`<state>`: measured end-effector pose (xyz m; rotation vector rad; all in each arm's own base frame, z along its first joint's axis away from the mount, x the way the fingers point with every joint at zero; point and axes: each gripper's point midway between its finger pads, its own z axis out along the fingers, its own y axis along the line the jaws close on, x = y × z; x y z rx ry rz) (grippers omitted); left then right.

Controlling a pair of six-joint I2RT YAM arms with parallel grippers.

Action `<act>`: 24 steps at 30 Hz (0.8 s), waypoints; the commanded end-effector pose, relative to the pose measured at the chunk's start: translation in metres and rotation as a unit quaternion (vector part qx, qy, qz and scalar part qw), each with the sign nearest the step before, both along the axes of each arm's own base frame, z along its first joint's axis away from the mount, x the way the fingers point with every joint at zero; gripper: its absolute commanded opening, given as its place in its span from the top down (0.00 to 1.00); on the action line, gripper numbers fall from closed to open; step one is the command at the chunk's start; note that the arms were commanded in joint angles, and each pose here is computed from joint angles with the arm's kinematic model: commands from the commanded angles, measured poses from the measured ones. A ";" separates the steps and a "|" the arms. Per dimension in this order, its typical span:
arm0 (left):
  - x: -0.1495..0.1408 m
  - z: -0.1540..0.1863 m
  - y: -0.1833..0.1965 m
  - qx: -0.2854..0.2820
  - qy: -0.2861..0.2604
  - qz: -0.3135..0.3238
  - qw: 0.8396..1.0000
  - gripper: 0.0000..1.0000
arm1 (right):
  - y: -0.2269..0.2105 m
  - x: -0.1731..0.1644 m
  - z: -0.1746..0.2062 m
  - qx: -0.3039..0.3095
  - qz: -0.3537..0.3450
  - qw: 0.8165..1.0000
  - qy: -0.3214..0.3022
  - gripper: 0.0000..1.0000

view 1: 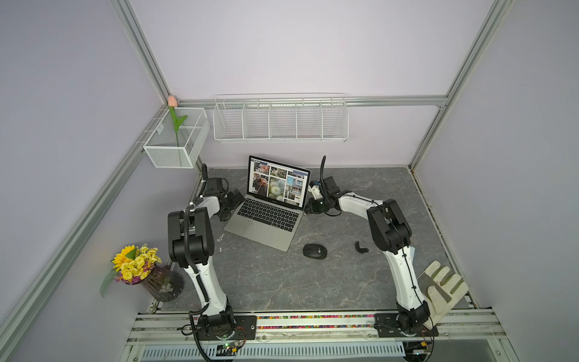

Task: Insert the wireless mouse receiver into the laptop
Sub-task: Adjust the USB plug at the center of the board.

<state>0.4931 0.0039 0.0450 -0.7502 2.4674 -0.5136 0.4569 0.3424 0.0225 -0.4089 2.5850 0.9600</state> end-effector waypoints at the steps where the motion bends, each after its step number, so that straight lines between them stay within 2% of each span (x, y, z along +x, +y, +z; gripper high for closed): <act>1: -0.034 -0.033 -0.009 -0.021 0.077 0.002 0.997 0.01 | -0.012 -0.027 -0.014 -0.027 0.005 0.999 0.036 0.93; 13: -0.035 -0.031 -0.010 -0.025 0.075 0.001 0.997 0.00 | -0.011 -0.053 -0.005 -0.045 0.020 0.999 0.008 0.92; 15: -0.035 -0.031 -0.011 -0.025 0.075 -0.001 0.997 0.00 | -0.014 -0.050 0.001 -0.053 0.008 0.998 -0.016 0.82; 18: -0.036 -0.031 -0.011 -0.026 0.074 -0.001 0.997 0.00 | -0.020 -0.043 0.018 -0.065 -0.004 0.996 -0.059 0.73; 21: -0.036 -0.030 -0.012 -0.027 0.072 -0.004 0.997 0.00 | -0.028 -0.039 0.027 -0.120 0.000 0.990 -0.079 0.65; 24: -0.035 -0.029 -0.012 -0.028 0.070 -0.003 0.997 0.01 | -0.026 -0.047 0.028 -0.177 0.019 0.981 -0.072 0.56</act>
